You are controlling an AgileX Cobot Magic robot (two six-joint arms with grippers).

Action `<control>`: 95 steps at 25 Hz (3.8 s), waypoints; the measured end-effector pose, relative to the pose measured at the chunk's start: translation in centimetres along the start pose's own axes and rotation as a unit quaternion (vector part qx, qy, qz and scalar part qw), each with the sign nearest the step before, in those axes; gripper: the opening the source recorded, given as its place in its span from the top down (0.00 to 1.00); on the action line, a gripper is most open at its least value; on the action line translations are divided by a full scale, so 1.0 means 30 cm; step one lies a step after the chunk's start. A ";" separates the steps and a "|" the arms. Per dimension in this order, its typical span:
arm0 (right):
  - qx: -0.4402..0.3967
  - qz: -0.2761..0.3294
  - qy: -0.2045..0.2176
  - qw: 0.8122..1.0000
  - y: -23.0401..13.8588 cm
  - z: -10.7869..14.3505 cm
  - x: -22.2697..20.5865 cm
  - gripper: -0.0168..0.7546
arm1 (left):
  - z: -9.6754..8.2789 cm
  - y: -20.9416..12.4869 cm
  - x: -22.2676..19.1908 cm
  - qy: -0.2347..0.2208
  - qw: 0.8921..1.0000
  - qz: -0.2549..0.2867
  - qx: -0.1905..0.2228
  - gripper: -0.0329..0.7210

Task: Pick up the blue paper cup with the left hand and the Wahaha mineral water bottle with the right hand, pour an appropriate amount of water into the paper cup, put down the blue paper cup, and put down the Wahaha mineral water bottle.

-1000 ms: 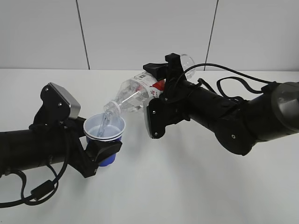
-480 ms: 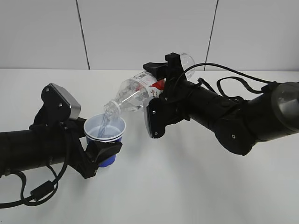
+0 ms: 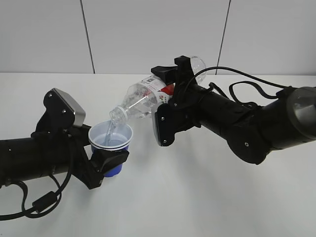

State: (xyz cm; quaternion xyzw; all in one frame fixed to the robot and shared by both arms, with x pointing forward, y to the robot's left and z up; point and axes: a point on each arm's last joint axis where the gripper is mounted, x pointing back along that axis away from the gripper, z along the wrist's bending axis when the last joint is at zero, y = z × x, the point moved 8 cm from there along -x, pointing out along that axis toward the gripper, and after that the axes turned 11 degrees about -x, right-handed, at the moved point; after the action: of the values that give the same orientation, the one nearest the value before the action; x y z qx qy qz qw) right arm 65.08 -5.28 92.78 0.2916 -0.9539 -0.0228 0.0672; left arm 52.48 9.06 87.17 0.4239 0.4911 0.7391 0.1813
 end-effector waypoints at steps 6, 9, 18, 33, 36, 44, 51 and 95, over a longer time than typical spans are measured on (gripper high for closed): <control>0.000 0.000 0.000 1.000 0.000 0.000 0.000 0.34 | 0.000 0.000 0.000 0.000 1.000 0.000 0.000 0.23; 0.000 0.000 0.000 1.000 0.000 0.000 0.000 0.34 | 0.000 0.000 0.000 0.000 1.000 0.000 0.000 0.23; -0.047 0.000 -0.002 0.999 0.000 -0.003 0.000 0.34 | 0.001 0.000 0.000 0.001 1.000 0.000 0.001 0.23; -0.388 -0.002 -0.003 0.922 0.001 -0.004 0.000 0.34 | 0.043 0.014 0.002 0.037 0.998 -0.014 0.041 0.23; -0.449 -0.002 -0.003 0.894 0.001 -0.004 0.000 0.34 | 0.077 0.026 0.006 0.066 0.996 -0.027 0.053 0.23; -0.536 -0.003 -0.003 0.844 0.001 -0.006 -0.001 0.34 | 0.195 0.028 0.026 0.160 0.983 -0.057 0.064 0.23; -0.567 -0.001 -0.005 0.823 -0.006 -0.006 -0.001 0.34 | 0.292 -0.070 0.025 0.212 0.971 -0.057 0.093 0.23; -0.600 0.019 -0.025 0.799 -0.038 -0.011 0.000 0.34 | 0.368 -0.291 -0.159 0.224 0.967 -0.012 0.118 0.08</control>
State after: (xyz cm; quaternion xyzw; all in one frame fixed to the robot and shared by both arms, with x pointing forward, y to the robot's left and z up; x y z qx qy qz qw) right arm 65.74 -6.22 93.01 0.1738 -0.7559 -0.5967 0.2058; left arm 62.80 16.07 79.09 0.2596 0.6084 0.7495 0.0243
